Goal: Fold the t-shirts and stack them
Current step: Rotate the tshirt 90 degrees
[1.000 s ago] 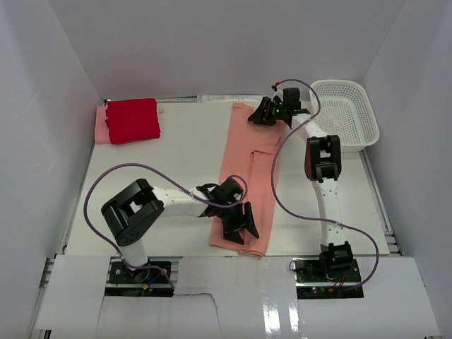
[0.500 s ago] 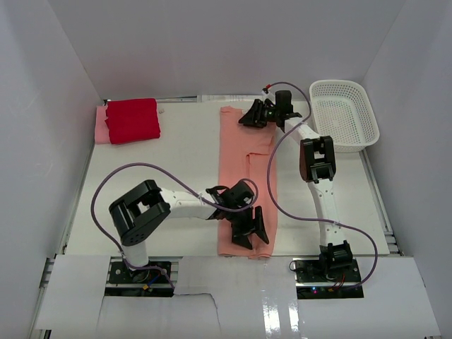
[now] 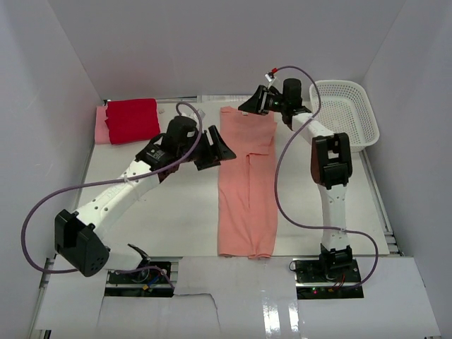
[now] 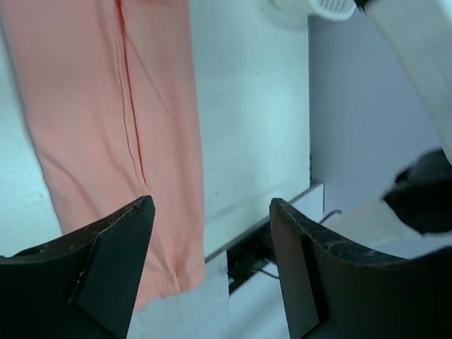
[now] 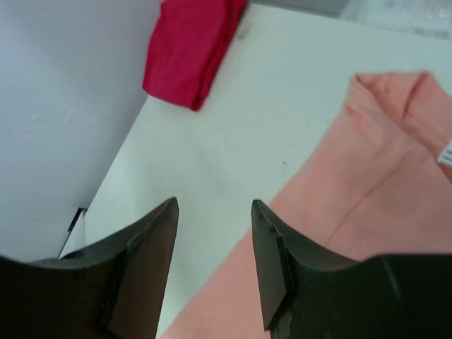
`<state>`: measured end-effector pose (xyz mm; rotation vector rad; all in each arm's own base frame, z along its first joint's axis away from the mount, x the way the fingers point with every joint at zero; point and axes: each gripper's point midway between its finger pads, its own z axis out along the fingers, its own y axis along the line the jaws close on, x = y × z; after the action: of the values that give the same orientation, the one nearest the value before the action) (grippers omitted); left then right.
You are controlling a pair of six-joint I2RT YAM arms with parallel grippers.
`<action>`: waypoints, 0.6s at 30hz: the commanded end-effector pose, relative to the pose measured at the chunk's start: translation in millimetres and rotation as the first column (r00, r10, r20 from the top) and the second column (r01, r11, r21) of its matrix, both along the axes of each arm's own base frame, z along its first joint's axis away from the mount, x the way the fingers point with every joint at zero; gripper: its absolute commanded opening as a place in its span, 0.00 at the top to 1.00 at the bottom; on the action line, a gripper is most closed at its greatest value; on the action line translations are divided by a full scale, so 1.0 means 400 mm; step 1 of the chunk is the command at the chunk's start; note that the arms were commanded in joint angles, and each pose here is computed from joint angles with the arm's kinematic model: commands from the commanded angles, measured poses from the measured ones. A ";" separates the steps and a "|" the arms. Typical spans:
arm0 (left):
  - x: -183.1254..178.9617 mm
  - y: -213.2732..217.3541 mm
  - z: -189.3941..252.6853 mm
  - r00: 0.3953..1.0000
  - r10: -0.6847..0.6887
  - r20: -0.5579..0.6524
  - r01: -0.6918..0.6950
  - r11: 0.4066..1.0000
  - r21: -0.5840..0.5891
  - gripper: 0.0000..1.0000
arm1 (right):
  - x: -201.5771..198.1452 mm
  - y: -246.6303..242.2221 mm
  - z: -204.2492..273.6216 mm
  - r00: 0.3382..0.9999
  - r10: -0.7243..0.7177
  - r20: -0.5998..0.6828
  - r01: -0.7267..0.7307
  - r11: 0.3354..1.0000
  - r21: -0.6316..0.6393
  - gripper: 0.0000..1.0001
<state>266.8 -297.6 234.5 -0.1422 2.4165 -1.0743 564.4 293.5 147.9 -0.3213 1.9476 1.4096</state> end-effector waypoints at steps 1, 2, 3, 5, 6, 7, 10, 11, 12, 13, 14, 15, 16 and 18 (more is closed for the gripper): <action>0.071 0.039 -0.007 0.989 -0.051 0.138 0.038 0.995 0.095 0.23 | -0.095 -0.043 0.273 0.970 0.005 0.241 -0.007 1.000 0.006 0.48; 0.089 0.034 0.001 0.983 -0.068 0.172 0.053 0.995 0.086 0.24 | -0.136 -0.057 0.330 0.961 -0.005 0.276 0.005 1.000 -0.002 0.48; 0.112 0.014 -0.003 0.975 -0.092 0.202 0.078 0.994 0.075 0.24 | -0.148 -0.071 0.316 0.964 -0.036 0.262 0.044 0.999 -0.022 0.48; 0.133 -0.001 -0.014 0.964 -0.130 0.234 0.117 0.991 0.067 0.24 | -0.212 -0.105 0.251 0.982 -0.062 0.181 0.083 0.990 -0.112 0.48; 0.147 -0.020 -0.002 0.950 -0.148 0.275 0.143 0.989 0.037 0.24 | -0.219 -0.127 0.216 0.984 -0.107 0.143 0.130 0.978 -0.164 0.48; 0.151 -0.035 -0.021 0.947 -0.176 0.268 0.175 0.984 0.027 0.24 | -0.243 -0.138 0.190 0.988 -0.117 0.100 0.135 0.971 -0.197 0.48; 0.174 -0.067 -0.024 0.927 -0.209 0.311 0.221 0.975 -0.002 0.25 | -0.371 -0.158 0.092 0.995 -0.092 -0.046 0.077 0.965 -0.249 0.47; 0.182 -0.078 -0.046 0.926 -0.225 0.305 0.236 0.972 0.001 0.25 | -0.427 -0.172 0.048 0.991 -0.097 -0.093 0.069 0.961 -0.269 0.47; 0.193 -0.088 -0.039 0.917 -0.227 0.329 0.244 0.970 -0.009 0.24 | -0.452 -0.180 0.022 0.987 -0.106 -0.117 0.070 0.956 -0.284 0.46; 0.200 -0.094 -0.044 0.912 -0.235 0.336 0.252 0.968 -0.007 0.24 | -0.473 -0.186 0.005 0.985 -0.111 -0.132 0.069 0.954 -0.291 0.46; 0.210 -0.102 -0.071 0.913 -0.245 0.325 0.259 0.966 0.001 0.25 | -0.492 -0.192 -0.004 0.984 -0.113 -0.136 0.069 0.953 -0.295 0.46; 0.221 -0.111 -0.070 0.904 -0.246 0.350 0.265 0.964 -0.007 0.24 | -0.521 -0.198 -0.048 0.980 -0.109 -0.167 0.055 0.952 -0.300 0.45; 0.228 -0.116 -0.078 0.902 -0.249 0.353 0.270 0.963 -0.010 0.24 | -0.532 -0.196 -0.065 0.978 -0.101 -0.180 0.044 0.954 -0.297 0.45; 0.242 -0.133 -0.110 0.898 -0.266 0.350 0.290 0.957 -0.015 0.25 | -0.560 -0.195 -0.103 0.973 -0.080 -0.217 0.014 0.957 -0.290 0.45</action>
<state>350.8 -336.3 168.3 0.2542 2.2661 -1.1228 346.2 214.8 106.9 -0.2024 2.3648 1.1680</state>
